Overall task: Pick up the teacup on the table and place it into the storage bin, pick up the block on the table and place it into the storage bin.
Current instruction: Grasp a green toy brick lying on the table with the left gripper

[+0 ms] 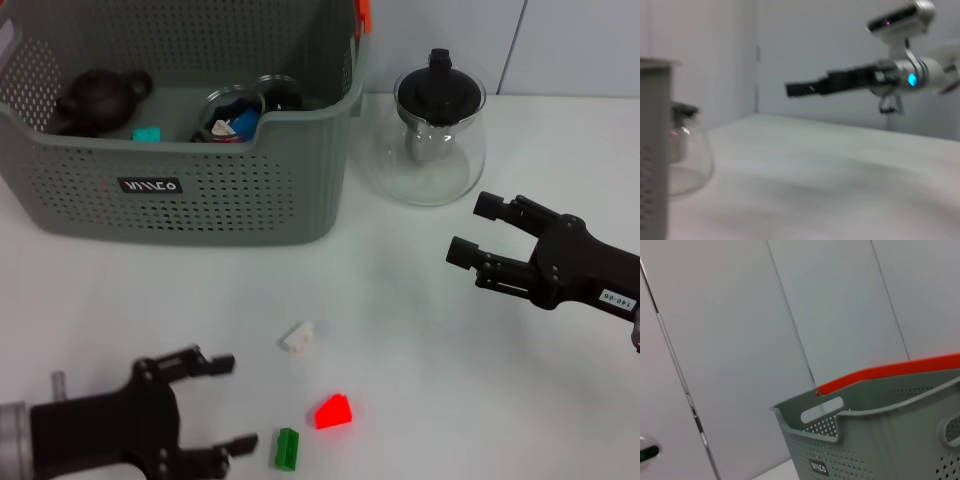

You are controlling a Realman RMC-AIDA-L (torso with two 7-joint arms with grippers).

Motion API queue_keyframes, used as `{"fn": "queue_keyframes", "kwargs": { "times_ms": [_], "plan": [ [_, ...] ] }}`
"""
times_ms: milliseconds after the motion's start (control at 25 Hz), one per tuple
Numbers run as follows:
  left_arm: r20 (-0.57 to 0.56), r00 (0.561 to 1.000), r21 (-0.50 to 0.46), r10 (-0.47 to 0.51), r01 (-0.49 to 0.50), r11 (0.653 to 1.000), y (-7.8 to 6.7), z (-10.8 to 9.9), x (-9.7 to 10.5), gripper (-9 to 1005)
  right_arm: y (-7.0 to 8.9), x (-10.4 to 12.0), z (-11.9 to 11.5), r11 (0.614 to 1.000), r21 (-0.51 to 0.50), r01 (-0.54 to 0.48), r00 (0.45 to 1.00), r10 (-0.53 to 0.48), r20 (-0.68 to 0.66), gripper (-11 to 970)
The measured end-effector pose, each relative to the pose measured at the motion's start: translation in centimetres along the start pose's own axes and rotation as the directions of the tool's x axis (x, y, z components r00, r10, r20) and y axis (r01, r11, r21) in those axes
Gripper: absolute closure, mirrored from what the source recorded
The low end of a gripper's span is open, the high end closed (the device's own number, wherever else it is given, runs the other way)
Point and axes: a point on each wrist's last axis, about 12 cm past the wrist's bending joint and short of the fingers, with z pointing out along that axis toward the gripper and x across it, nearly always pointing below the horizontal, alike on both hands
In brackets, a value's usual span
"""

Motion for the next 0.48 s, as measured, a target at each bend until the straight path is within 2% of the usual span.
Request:
{"fn": "queue_keyframes", "kwargs": {
  "times_ms": [160, 360, 480],
  "plan": [
    [-0.031, 0.999, 0.063, 0.014, -0.012, 0.998, -0.3, 1.3, 0.5, 247, 0.1, 0.2, -0.1, 1.0, 0.004, -0.005, 1.0, 0.005, 0.0, 15],
    [-0.075, 0.997, 0.097, 0.026, -0.019, 0.995, -0.2, 2.9, 1.0, 274, 0.1, 0.2, -0.1, 1.0, 0.006, -0.006, 1.0, 0.006, -0.001, 15],
    [-0.088, 0.993, 0.111, 0.081, -0.071, 0.991, -0.4, 3.7, 1.4, 290, 0.1, 0.2, -0.2, 1.0, 0.006, -0.007, 1.0, 0.007, -0.001, 15]
  ]
}}
